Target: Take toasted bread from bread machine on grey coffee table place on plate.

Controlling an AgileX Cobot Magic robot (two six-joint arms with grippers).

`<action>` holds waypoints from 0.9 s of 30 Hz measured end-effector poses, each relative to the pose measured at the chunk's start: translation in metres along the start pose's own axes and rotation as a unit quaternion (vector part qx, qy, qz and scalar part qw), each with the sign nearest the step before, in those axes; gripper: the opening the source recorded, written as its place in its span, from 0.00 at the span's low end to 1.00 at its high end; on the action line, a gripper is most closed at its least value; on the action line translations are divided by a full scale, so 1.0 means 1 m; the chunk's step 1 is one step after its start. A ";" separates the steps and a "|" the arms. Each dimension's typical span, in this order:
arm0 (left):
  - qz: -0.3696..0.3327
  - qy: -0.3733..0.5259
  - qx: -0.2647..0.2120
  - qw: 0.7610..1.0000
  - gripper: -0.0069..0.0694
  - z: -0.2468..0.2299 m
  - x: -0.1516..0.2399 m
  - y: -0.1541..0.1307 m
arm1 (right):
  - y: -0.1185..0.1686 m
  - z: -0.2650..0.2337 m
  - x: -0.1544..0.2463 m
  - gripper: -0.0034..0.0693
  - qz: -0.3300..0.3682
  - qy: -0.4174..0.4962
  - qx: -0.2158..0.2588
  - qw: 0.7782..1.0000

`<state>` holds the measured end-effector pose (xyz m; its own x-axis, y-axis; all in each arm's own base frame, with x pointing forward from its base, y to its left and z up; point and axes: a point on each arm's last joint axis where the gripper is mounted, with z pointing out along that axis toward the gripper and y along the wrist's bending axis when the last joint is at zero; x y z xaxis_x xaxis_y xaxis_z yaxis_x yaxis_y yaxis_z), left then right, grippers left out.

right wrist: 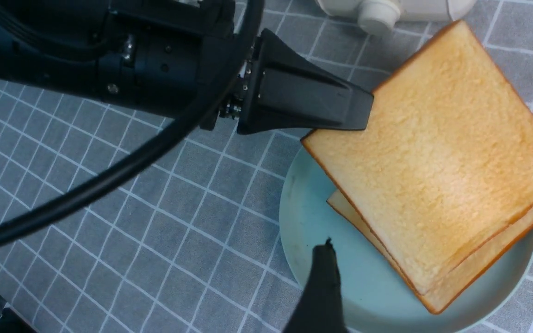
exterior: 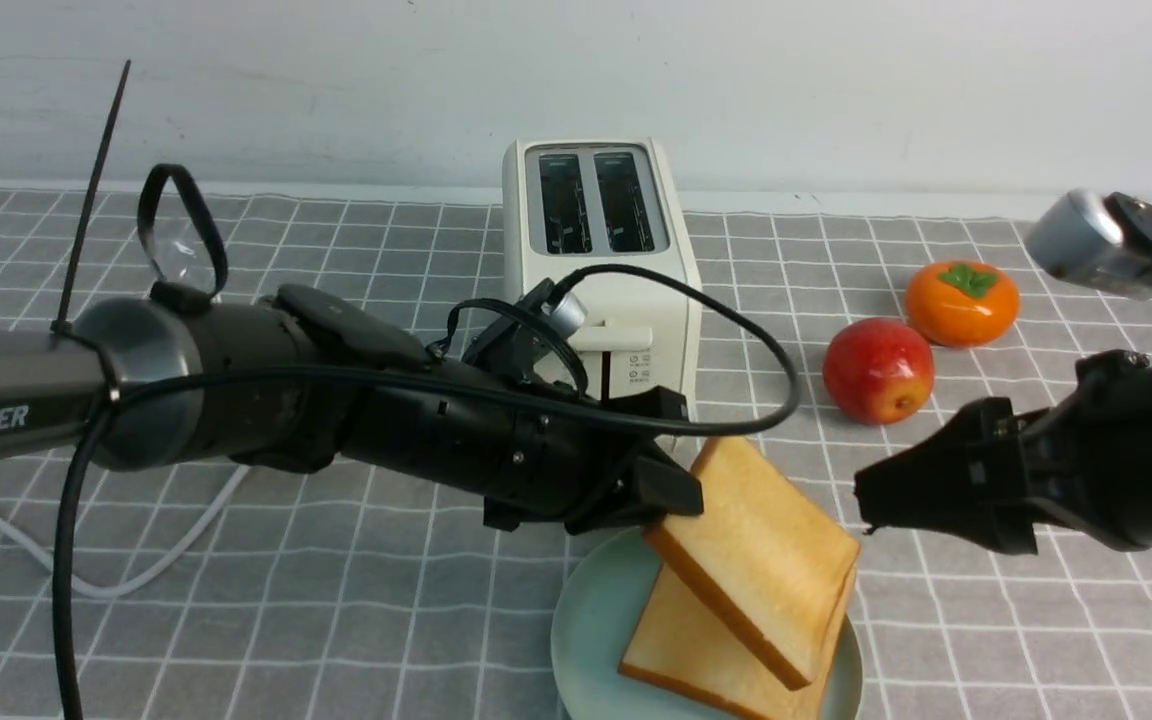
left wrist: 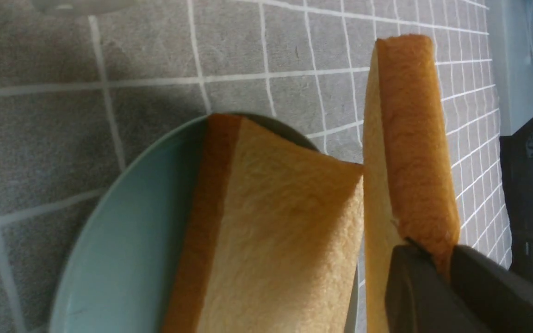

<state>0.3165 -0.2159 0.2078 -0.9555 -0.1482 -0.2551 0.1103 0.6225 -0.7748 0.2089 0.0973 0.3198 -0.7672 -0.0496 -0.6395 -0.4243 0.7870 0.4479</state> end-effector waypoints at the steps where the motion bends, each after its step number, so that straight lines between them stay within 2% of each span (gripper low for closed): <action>1: -0.001 0.000 0.000 1.000 0.19 0.000 0.000 0.000 | 0.000 0.000 0.000 0.83 0.000 0.000 0.000 1.000; 5: 0.008 0.016 -0.025 1.000 0.38 -0.002 0.003 0.003 | 0.000 0.000 0.000 0.83 0.000 0.001 0.000 1.000; 8: 0.025 0.025 -0.044 0.998 0.56 -0.011 0.005 0.000 | 0.000 0.000 0.000 0.83 -0.001 0.002 0.001 1.000; 9: 0.027 0.024 -0.044 0.998 0.59 -0.013 0.006 -0.002 | 0.000 0.000 0.000 0.82 -0.002 0.003 0.001 1.000; 10: 0.037 0.033 -0.054 0.997 0.70 -0.022 0.008 -0.007 | -0.001 0.000 0.001 0.81 -0.006 0.005 0.004 1.000; 11: 0.040 0.033 -0.054 0.997 0.72 -0.025 0.009 -0.009 | -0.001 0.000 0.001 0.80 -0.008 0.006 0.006 1.000; 14: 0.079 0.055 -0.075 0.993 0.90 -0.050 0.018 -0.023 | -0.005 -0.001 0.002 0.72 -0.016 0.013 0.019 1.000; 16: 0.116 0.067 -0.091 0.987 0.95 -0.073 0.025 -0.033 | -0.010 -0.003 0.003 0.58 0.000 0.020 0.024 1.000; 17: 0.120 0.068 -0.092 0.986 0.95 -0.075 0.026 -0.034 | -0.010 -0.004 0.003 0.57 0.001 0.021 0.025 0.999; 18: 0.149 0.076 -0.103 0.981 0.96 -0.095 0.034 -0.044 | -0.015 -0.008 0.004 0.42 0.011 0.026 0.030 0.999; 19: 0.153 0.080 -0.107 0.979 0.96 -0.098 0.036 -0.044 | -0.015 -0.009 0.004 0.40 0.011 0.027 0.030 0.999; 20: 0.167 0.080 -0.110 0.977 0.94 -0.112 0.041 -0.051 | -0.017 -0.013 0.005 0.29 0.013 0.027 0.037 0.999; 21: 0.169 0.081 -0.112 0.976 0.94 -0.117 0.043 -0.053 | -0.018 -0.016 0.006 0.25 0.014 0.027 0.040 0.999; 22: 0.180 0.082 -0.119 0.973 0.91 -0.133 0.051 -0.059 | -0.019 -0.023 0.007 0.13 0.015 0.025 0.047 0.998; 23: 0.187 0.072 -0.118 0.973 0.87 -0.149 0.060 -0.065 | -0.019 -0.030 0.009 0.05 0.014 0.024 0.059 0.998; 26: 0.194 0.057 -0.116 0.972 0.79 -0.172 0.078 -0.068 | -0.015 -0.045 0.015 0.02 0.011 0.015 0.083 0.996; 27: 0.200 0.048 -0.113 0.972 0.72 -0.185 0.091 -0.068 | -0.013 -0.055 0.018 0.02 0.004 0.006 0.099 0.995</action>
<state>0.1709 -0.1291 0.3442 -0.8704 0.2058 -0.4473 0.4262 0.7698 -0.4752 0.1743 0.0528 0.3371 -0.7761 -0.0495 -0.6286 -0.3162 0.8931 0.3201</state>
